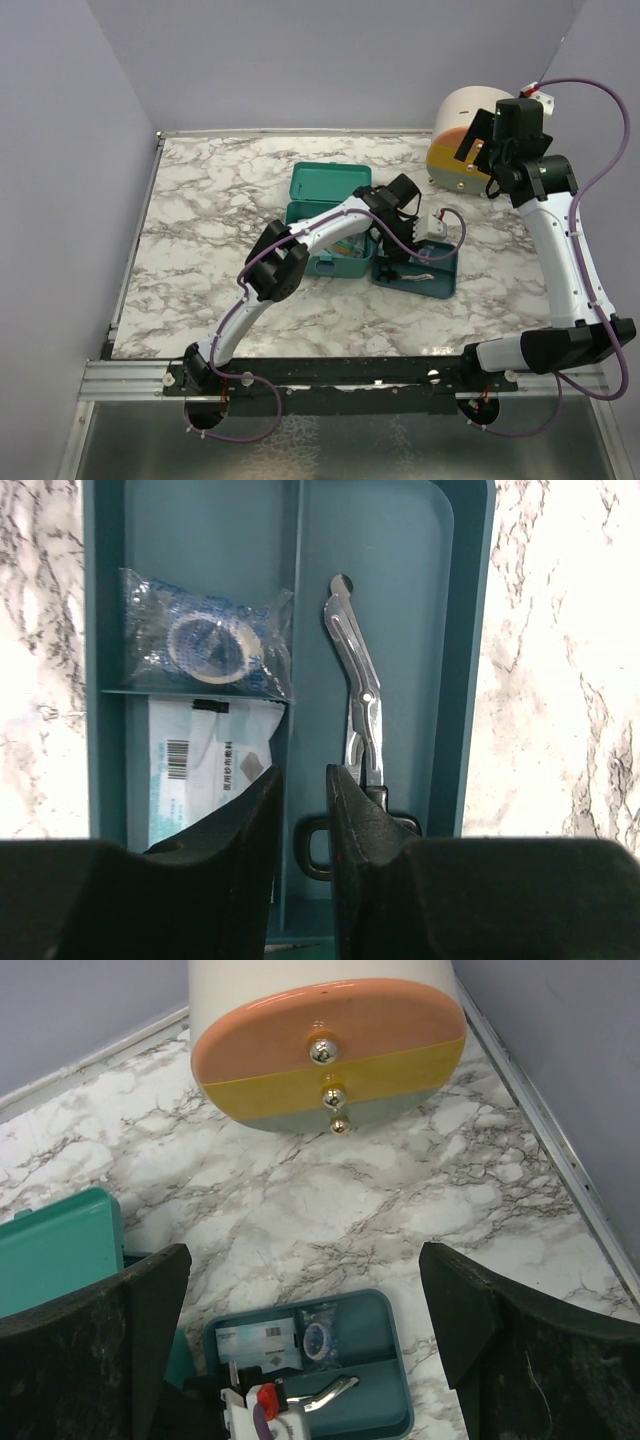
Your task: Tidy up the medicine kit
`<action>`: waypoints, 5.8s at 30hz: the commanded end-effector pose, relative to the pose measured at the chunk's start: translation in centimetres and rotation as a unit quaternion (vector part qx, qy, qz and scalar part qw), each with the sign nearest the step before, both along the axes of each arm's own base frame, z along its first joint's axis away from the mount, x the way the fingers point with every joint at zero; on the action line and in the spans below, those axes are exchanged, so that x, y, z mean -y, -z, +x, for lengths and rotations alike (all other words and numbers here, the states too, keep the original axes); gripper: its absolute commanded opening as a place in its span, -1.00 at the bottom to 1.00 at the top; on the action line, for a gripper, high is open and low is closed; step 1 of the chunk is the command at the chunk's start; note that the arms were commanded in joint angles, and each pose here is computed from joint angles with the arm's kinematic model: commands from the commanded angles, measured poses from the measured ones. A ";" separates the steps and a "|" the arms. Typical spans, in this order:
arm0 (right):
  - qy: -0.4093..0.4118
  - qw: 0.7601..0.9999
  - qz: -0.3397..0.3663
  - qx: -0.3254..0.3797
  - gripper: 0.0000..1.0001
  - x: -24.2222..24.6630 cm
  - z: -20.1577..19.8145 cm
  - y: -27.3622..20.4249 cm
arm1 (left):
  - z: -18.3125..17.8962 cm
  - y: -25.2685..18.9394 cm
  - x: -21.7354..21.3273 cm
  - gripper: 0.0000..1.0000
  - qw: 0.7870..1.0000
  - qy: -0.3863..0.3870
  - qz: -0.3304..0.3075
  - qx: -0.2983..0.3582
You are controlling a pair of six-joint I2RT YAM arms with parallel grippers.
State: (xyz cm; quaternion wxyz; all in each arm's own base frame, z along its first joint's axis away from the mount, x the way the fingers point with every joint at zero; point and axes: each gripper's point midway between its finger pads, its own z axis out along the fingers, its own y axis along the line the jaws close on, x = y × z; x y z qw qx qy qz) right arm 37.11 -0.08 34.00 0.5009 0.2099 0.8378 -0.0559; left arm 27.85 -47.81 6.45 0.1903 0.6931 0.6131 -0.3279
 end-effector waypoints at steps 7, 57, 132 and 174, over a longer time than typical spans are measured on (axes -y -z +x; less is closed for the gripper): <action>0.002 1.000 0.009 0.023 1.00 0.3 -0.1 -1.2 | 0.7 0.8 0.1 -0.46 1.000 0.006 0.004 0.027; 0.063 0.994 0.006 0.090 1.00 3.9 0.0 -4.9 | 1.1 -13.9 2.4 -1.00 0.989 -0.020 -0.106 0.099; 0.082 0.995 0.048 0.021 1.00 3.2 1.2 1.3 | 3.9 -10.2 -22.3 -1.00 0.990 -0.042 -0.026 0.133; 0.078 0.995 0.056 0.015 1.00 2.9 1.8 1.6 | 3.0 -8.4 -22.5 -1.00 0.995 -0.054 -0.029 0.076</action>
